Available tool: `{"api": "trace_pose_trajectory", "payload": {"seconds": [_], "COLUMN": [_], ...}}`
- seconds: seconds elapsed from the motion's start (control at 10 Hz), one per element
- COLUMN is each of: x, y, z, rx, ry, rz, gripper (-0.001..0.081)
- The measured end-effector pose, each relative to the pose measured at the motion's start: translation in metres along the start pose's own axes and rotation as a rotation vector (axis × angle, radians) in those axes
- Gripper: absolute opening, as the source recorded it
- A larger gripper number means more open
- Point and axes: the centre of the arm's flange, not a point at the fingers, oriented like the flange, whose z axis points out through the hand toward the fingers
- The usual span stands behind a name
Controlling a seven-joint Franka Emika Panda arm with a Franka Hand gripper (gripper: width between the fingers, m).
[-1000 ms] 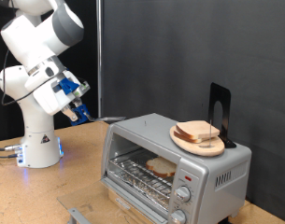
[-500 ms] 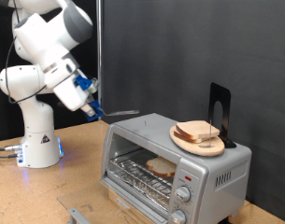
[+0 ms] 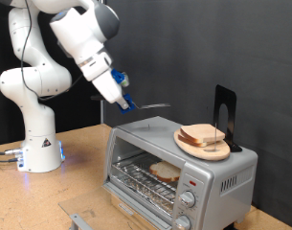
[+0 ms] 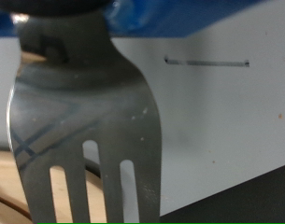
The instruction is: Make a piece of toast with the oven
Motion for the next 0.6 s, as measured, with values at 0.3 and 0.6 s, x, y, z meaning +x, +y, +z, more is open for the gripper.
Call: {"api": "trace_pose_trajectory", "payload": {"seconds": [0.3, 0.6], "x": [0.005, 0.001], "y": [-0.037, -0.052], "z": [0.033, 0.063], "rx": [-0.036, -0.051], "ry": [-0.025, -0.057], "rz": [-0.028, -0.043], "gripper": [0.0464, 0.0464]}}
